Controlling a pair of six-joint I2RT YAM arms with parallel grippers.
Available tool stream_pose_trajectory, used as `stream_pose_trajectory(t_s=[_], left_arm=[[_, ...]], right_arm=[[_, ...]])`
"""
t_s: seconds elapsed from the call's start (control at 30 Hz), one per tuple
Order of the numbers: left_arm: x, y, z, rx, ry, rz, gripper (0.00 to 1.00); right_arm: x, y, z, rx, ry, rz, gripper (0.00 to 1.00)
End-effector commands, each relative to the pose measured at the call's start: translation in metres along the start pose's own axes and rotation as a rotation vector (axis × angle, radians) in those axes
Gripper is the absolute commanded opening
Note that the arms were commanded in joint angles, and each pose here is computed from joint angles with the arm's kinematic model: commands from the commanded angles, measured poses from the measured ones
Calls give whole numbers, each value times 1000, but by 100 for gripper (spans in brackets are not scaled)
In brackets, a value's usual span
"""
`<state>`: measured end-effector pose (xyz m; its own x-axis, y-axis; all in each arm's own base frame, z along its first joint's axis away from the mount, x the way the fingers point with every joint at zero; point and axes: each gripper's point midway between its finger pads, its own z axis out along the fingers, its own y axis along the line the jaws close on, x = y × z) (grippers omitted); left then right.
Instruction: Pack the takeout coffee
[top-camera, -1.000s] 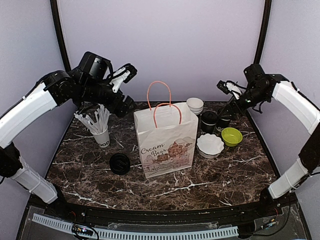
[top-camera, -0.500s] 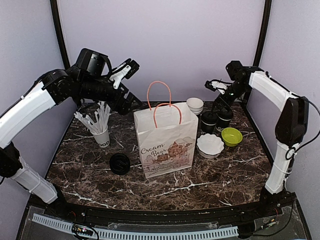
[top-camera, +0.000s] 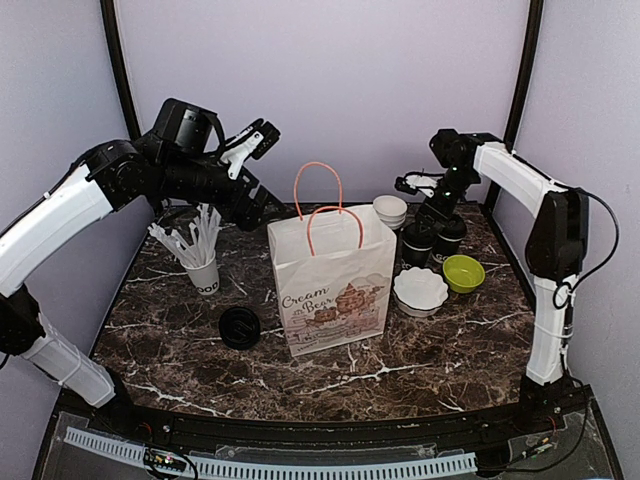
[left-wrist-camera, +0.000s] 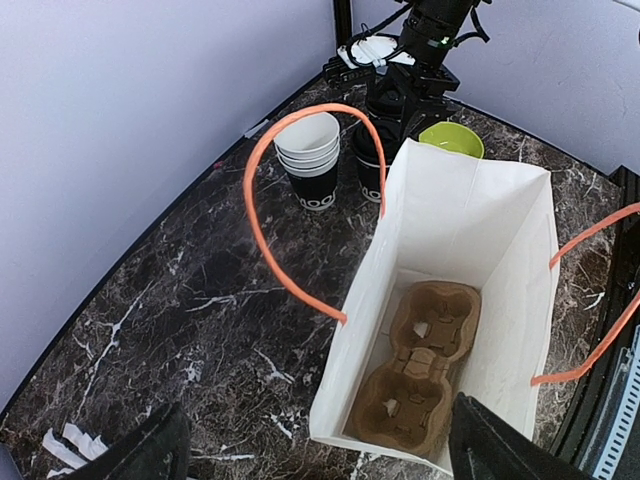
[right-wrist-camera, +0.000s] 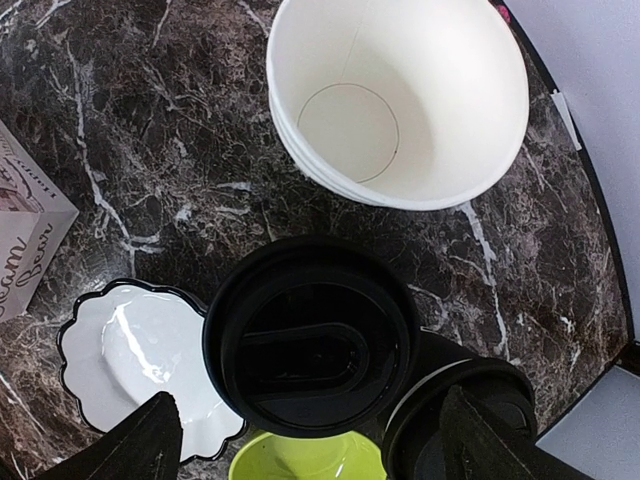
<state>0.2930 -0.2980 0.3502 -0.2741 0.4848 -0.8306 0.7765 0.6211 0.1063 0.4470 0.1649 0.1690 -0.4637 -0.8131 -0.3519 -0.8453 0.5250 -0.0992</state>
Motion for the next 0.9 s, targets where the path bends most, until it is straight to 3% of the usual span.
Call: stream_pose_trajectory(t_s=[0.0,0.37,0.87], left_arm=[[-3,-1,-6,10,-28,18,92],[0,-2,-5,14,-24,8,92],[4,-4,2,23,-9,8,92]], right_arm=[[3,-2,4,2,38,-10,89],[2,-1,17,-26,56,-12,88],[6,12,30,-101,81,-25,69]])
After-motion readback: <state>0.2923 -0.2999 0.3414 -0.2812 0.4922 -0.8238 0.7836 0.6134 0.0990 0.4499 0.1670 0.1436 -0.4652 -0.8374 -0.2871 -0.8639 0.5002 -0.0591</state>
